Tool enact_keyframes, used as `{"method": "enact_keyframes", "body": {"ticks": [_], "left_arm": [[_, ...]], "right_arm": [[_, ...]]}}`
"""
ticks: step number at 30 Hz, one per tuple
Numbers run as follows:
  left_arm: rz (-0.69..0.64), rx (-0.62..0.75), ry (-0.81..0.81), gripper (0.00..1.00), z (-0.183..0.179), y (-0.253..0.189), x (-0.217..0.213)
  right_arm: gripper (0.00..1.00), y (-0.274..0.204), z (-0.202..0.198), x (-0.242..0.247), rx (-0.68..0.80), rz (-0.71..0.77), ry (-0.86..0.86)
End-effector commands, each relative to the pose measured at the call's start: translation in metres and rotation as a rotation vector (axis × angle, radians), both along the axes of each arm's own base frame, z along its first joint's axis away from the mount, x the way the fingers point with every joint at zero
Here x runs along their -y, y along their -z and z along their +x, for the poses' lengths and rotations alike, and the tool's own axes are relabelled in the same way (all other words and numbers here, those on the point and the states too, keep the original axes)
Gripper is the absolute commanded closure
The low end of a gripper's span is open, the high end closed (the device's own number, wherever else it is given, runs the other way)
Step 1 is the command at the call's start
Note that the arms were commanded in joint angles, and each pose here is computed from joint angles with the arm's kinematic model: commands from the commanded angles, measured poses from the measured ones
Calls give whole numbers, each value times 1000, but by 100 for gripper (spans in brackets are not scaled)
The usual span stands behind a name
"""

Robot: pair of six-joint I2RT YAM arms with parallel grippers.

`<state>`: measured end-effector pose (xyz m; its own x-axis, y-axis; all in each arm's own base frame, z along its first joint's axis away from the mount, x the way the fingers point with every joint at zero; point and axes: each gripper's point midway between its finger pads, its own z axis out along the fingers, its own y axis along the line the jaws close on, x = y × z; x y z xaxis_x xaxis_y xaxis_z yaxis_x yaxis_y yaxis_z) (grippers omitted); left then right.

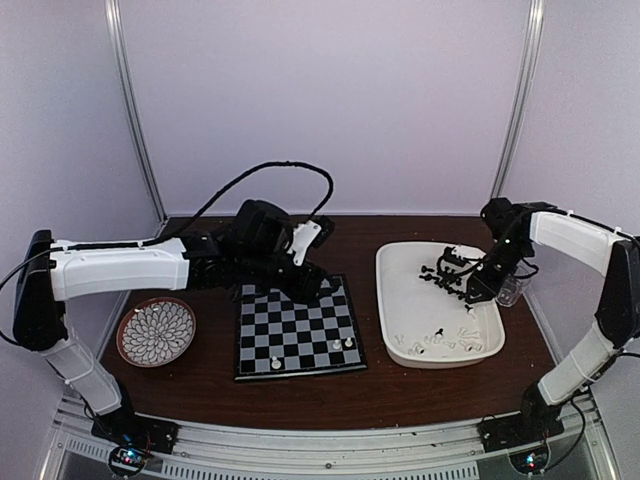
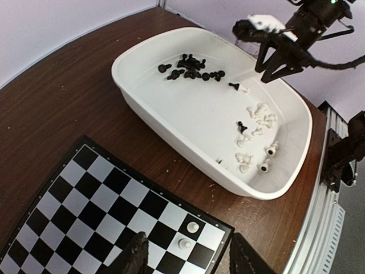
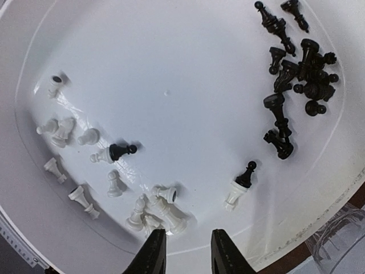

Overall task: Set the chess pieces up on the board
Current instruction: Pick up the rook from the storage box.

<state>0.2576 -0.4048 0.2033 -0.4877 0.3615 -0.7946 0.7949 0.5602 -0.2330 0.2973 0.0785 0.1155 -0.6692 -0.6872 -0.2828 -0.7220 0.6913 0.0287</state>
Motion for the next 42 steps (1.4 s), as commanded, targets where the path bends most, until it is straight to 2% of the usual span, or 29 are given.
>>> {"method": "enact_keyframes", "body": {"ticks": [1,11,20,26,32,42], "left_arm": [[-166,48,63,52,-2,-39,22],[-227,110,74,52,3,-53,29],[-153,119,91,51,-3,-45,19],[-150,126,57,51,-9,-48,1],[-119,127,26,51,-9,-38,-11],[-101,121,45,51,-8,-37,-5]], "right_arm": [[70,6,-3,15,-22,-159,-28],[69,-1,12,18,-19,-209,-32],[68,20,22,26,-62,-332,-38],[69,23,31,36,-50,-422,-12],[69,34,30,41,-73,-451,-1],[70,55,34,27,-107,-412,2]]}}
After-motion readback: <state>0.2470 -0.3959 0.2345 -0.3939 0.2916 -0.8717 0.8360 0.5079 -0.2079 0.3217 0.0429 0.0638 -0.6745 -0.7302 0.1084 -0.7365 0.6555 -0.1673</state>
